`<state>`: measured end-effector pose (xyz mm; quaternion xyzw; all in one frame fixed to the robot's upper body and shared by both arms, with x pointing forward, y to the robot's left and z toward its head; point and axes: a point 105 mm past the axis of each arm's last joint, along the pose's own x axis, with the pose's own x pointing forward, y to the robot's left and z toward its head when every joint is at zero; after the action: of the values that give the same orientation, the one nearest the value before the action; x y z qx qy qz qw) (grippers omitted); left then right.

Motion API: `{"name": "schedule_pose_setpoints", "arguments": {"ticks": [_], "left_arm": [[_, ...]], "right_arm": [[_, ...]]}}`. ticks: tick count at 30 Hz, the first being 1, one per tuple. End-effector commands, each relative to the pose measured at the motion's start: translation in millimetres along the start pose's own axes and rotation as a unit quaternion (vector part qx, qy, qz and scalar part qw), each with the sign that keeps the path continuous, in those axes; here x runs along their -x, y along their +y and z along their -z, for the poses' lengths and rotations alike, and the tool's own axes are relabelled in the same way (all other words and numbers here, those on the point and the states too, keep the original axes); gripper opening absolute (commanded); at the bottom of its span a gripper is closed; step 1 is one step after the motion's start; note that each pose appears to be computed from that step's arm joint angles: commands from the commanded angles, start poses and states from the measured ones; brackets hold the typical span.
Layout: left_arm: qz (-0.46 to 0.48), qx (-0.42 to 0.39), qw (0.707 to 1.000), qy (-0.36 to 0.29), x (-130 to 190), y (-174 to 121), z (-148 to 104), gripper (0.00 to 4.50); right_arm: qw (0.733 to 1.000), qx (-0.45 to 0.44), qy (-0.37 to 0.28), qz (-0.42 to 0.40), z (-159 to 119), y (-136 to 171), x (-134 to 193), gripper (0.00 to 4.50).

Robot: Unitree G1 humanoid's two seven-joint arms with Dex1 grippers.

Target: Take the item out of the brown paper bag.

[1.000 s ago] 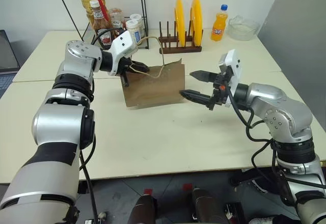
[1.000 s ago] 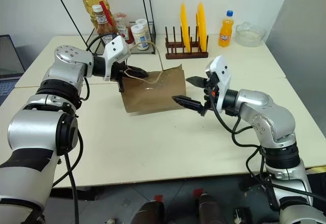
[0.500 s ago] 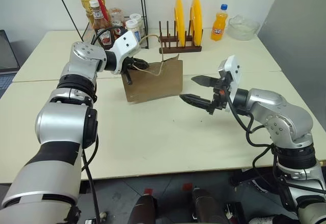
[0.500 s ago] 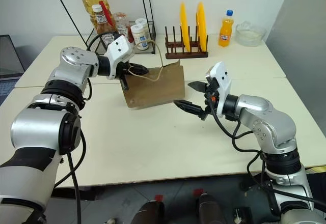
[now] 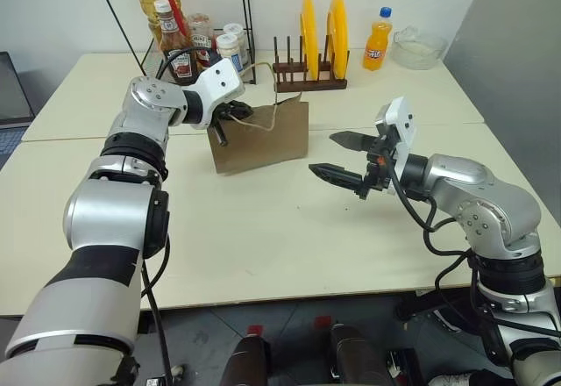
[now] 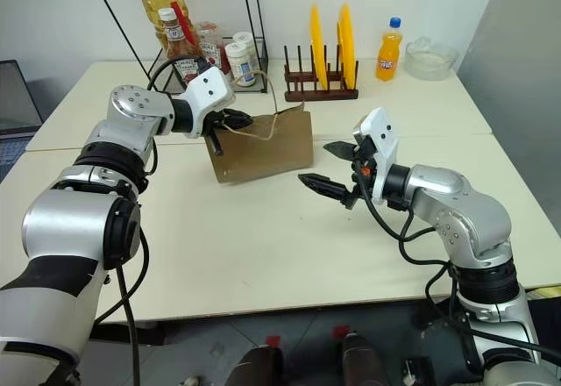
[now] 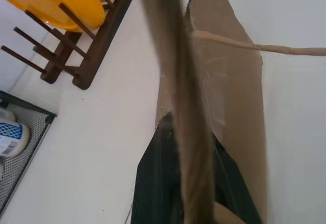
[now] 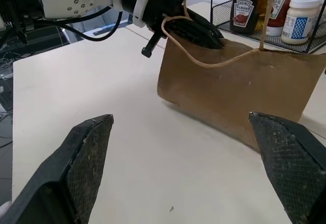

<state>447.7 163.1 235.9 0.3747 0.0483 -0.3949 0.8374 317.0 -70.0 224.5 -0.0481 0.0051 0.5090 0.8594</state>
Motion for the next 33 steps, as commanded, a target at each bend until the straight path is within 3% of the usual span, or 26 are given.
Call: {"name": "schedule_pose_setpoints", "arguments": {"ticks": [1, 24, 30, 33], "left_arm": [[-0.012, -0.026, 0.999, -0.031, 1.6, 7.3, -19.7, 0.02], [-0.007, -0.012, 0.997, -0.072, 5.8, 12.7, -39.9, 0.02], [0.018, -0.019, 0.998, -0.052, -7.1, -2.2, -30.3, 0.02], [0.024, -0.034, 0.999, -0.019, -11.1, -8.4, -16.1, 0.65]], "right_arm": [[1.000, 0.016, -0.022, 0.000, -13.3, 2.5, 3.4, 4.50], [1.000, 0.017, -0.016, 0.006, -13.6, 1.8, 8.5, 4.50], [1.000, 0.018, -0.014, 0.011, -13.5, 2.2, 10.8, 4.50], [1.000, 0.019, -0.013, 0.014, -13.4, 2.1, 11.3, 4.50]]}}
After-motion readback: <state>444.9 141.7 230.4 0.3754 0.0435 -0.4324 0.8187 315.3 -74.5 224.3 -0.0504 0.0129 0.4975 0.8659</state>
